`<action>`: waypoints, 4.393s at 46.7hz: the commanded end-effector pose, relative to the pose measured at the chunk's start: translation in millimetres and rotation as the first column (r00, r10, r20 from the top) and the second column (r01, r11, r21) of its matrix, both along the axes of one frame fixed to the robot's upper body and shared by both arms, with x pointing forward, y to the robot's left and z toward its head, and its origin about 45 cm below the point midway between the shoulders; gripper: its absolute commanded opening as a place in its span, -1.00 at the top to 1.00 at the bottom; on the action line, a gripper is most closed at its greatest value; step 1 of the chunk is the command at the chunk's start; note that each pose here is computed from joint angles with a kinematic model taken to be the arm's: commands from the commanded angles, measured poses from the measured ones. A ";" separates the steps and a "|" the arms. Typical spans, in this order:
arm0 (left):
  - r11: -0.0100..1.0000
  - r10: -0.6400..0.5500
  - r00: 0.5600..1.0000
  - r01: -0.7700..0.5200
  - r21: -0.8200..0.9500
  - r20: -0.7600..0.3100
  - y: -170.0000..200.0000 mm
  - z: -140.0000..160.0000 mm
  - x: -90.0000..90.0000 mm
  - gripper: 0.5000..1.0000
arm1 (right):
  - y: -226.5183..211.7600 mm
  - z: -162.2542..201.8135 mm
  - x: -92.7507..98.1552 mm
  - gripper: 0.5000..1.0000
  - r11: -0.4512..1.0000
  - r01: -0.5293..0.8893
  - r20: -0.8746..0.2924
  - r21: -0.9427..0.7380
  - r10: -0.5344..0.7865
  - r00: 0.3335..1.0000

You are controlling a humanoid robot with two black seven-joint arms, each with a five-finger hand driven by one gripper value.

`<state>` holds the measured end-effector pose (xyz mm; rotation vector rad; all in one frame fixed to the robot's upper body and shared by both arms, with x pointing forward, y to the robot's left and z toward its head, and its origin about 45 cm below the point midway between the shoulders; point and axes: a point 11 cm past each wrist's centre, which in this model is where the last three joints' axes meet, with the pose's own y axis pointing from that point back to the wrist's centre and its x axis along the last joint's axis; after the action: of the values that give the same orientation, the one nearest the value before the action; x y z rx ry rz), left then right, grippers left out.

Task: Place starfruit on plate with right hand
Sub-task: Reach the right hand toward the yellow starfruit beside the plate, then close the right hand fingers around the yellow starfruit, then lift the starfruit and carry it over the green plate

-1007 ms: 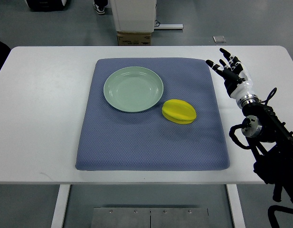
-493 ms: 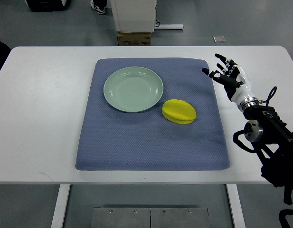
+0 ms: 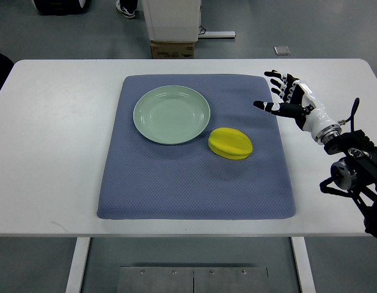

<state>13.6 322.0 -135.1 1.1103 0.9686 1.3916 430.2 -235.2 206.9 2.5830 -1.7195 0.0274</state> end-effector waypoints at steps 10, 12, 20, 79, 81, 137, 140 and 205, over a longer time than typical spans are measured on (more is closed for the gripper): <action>1.000 0.000 1.000 0.000 0.000 0.000 0.0 0.0 0.2 -1.00 | 27.4 1.1 -17.2 -0.99 0.968 -0.194 0.032 -0.160 0.201 0.979; 1.000 0.000 1.000 0.000 0.000 -0.001 0.0 0.0 -0.7 -1.00 | 32.5 0.6 -19.3 -0.99 0.960 -0.214 0.034 -0.183 0.224 0.974; 1.000 0.000 1.000 0.000 0.000 0.000 0.0 0.0 0.2 -1.00 | 49.2 -2.8 -25.7 -0.99 0.920 -0.282 0.048 -0.273 0.306 0.951; 1.000 0.000 1.000 0.000 0.000 -0.001 0.0 0.0 -0.7 -1.00 | 24.3 -39.0 -27.4 -0.66 0.801 -0.282 0.008 -0.528 0.337 0.941; 1.000 0.000 1.000 0.000 0.000 0.000 0.0 0.0 0.2 -1.00 | 23.3 -39.5 -27.1 -0.63 0.801 -0.279 0.008 -0.530 0.334 0.943; 1.000 0.000 1.000 0.000 0.000 0.000 0.0 0.0 0.2 -1.00 | 20.1 -43.6 -24.8 1.00 0.803 -0.270 -0.002 -0.531 0.318 0.948; 1.000 0.000 1.000 0.000 0.000 0.000 0.0 0.0 0.2 -1.00 | 19.4 -43.5 -24.7 1.00 0.804 -0.270 -0.003 -0.529 0.317 0.949; 1.000 0.002 1.000 -0.002 0.000 -0.001 0.1 0.0 -0.6 -1.00 | 14.1 -16.6 -3.9 1.00 0.869 -0.204 0.009 -0.450 0.233 0.972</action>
<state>13.8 322.0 -135.0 1.1102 0.9680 1.3916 426.1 -218.9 190.0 2.4263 -1.2338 0.4622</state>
